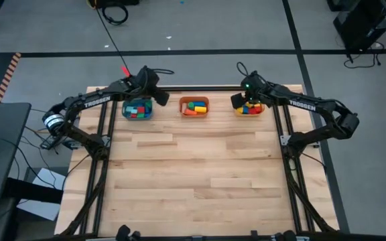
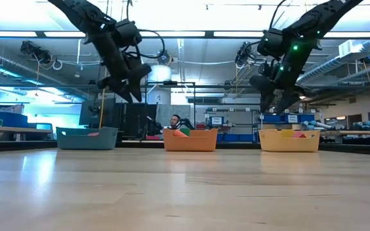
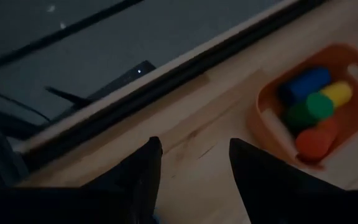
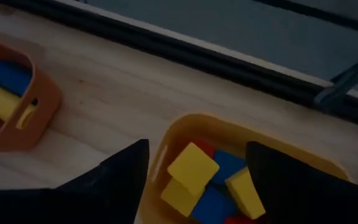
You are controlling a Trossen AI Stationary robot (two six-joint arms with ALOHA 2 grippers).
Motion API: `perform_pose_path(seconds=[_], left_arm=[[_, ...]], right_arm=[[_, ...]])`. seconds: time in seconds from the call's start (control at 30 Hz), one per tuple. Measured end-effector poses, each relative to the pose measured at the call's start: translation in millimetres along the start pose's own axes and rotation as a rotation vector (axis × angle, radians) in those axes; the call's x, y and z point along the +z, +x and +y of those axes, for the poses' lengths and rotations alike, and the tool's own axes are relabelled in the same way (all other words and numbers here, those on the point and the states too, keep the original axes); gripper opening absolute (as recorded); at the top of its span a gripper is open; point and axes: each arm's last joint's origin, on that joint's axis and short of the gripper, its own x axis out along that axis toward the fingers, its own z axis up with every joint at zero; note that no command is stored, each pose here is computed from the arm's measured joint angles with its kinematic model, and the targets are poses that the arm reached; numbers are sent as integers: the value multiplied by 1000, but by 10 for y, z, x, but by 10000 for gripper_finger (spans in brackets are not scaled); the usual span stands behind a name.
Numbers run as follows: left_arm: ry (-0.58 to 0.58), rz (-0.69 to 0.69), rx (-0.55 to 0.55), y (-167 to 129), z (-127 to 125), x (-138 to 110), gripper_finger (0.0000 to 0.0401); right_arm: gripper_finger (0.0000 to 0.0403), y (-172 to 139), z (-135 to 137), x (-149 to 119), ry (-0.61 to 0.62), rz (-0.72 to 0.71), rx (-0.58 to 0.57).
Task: Sort blocks by size
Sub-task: Return to home position
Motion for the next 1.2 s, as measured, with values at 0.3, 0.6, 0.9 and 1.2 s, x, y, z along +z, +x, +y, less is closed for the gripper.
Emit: perform_pose_path(seconds=[0.3,0.6,0.9,1.2], left_arm=[[-124,16,-56,-6,-50,-12,198],[95,-66,-57,-109,-513,-243,198],[191,-260,-301,-360,-576,-968,198],[217,-371,-689,-665,-273,-1605,198]], right_arm=[[278,-1,-13,-23,-159,24,-12],[279,-30,85,-102,-154,101,117],[282,-417,385,-240,-200,-7,210],[280,-733,693,-449,-167,-53,363]])
